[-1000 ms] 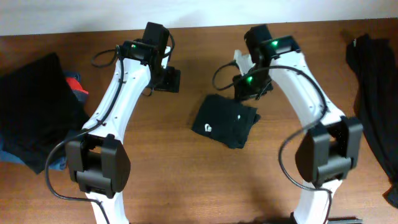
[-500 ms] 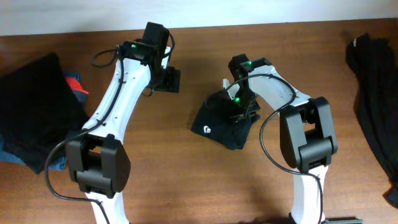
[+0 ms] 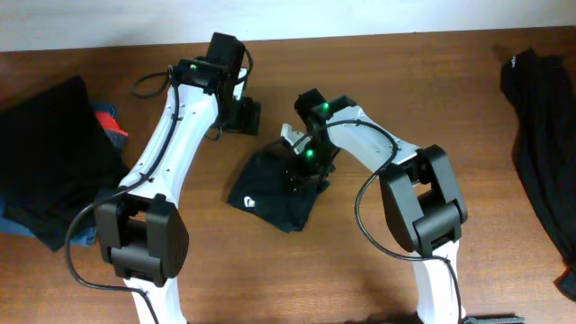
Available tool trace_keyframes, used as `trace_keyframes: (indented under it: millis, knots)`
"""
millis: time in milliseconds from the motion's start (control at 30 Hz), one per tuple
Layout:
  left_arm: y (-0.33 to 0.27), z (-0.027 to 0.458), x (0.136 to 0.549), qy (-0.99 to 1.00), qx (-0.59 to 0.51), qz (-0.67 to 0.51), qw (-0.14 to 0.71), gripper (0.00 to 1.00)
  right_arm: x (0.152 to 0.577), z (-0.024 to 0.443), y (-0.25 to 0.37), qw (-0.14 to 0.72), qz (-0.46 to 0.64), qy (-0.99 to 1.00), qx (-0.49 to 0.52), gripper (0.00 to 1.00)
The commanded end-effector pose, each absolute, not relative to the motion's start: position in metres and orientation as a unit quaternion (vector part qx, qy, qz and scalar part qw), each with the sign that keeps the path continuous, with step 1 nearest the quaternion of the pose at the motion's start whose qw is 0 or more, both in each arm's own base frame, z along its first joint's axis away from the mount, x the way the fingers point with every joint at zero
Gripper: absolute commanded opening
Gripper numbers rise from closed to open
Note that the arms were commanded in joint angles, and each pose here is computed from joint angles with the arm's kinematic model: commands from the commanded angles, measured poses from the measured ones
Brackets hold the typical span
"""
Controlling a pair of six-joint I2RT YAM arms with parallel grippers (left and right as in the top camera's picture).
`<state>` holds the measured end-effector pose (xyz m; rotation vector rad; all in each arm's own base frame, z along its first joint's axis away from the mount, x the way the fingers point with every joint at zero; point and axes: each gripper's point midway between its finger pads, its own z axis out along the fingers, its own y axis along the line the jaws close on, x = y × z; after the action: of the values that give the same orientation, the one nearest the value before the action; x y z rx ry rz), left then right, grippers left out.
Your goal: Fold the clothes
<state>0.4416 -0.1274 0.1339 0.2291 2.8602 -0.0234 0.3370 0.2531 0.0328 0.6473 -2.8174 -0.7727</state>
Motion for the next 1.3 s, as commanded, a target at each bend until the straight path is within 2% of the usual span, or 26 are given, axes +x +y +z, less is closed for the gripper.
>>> trace_keyframes:
  millis: [0,133,200,267,300,333,367,433,500,600,700,933,1067,1267]
  knots:
    - [-0.121,0.131,0.438,0.989,0.082,-0.004,0.121,0.87,0.384,0.096,0.240,-0.014,-0.259,-0.940,0.224,0.39]
    - [-0.133,0.127,0.411,0.993,0.087,-0.049,0.064,0.87,0.415,0.137,0.193,-0.061,-0.180,-0.962,0.197,0.42]
    - [-0.142,0.125,0.394,0.992,0.089,-0.080,0.030,0.83,0.424,0.142,0.164,-0.068,-0.139,-0.972,0.177,0.43]
    - [-0.153,0.117,0.373,0.990,0.092,-0.105,-0.012,0.74,0.429,0.143,0.140,-0.066,-0.117,-0.979,0.156,0.43]
    - [-0.156,0.106,0.359,0.989,0.094,-0.105,-0.039,0.62,0.429,0.142,0.122,-0.058,-0.115,-0.982,0.137,0.43]
    - [-0.157,0.091,0.343,0.988,0.098,-0.098,-0.068,0.36,0.427,0.141,0.108,-0.050,-0.114,-0.985,0.120,0.43]
    - [-0.156,0.083,0.334,0.987,0.097,-0.094,-0.084,0.25,0.427,0.141,0.100,-0.045,-0.113,-0.986,0.111,0.43]
    - [-0.155,0.064,0.314,0.985,0.092,-0.087,-0.117,0.11,0.425,0.141,0.081,-0.036,-0.112,-0.989,0.089,0.43]
    - [-0.161,0.050,0.300,0.981,0.093,-0.102,-0.136,0.08,0.424,0.141,0.071,-0.033,-0.112,-0.990,0.077,0.43]
    - [-0.176,0.033,0.286,0.975,0.097,-0.135,-0.149,0.08,0.422,0.140,0.061,-0.026,-0.111,-0.991,0.065,0.43]
    - [-0.175,0.021,0.296,0.979,0.103,-0.130,-0.121,0.09,0.420,0.140,0.060,-0.021,-0.112,-0.991,0.064,0.42]
    - [-0.137,0.012,0.391,0.993,0.078,-0.063,0.056,0.20,0.409,0.140,0.060,0.001,-0.112,-0.992,0.062,0.42]
    - [-0.123,0.021,0.428,0.988,0.052,-0.081,0.119,0.37,0.408,0.140,0.061,0.003,-0.114,-0.992,0.062,0.42]
    - [-0.144,0.057,0.418,0.973,0.038,-0.218,0.070,0.41,0.411,0.140,0.064,-0.004,-0.114,-0.991,0.067,0.43]
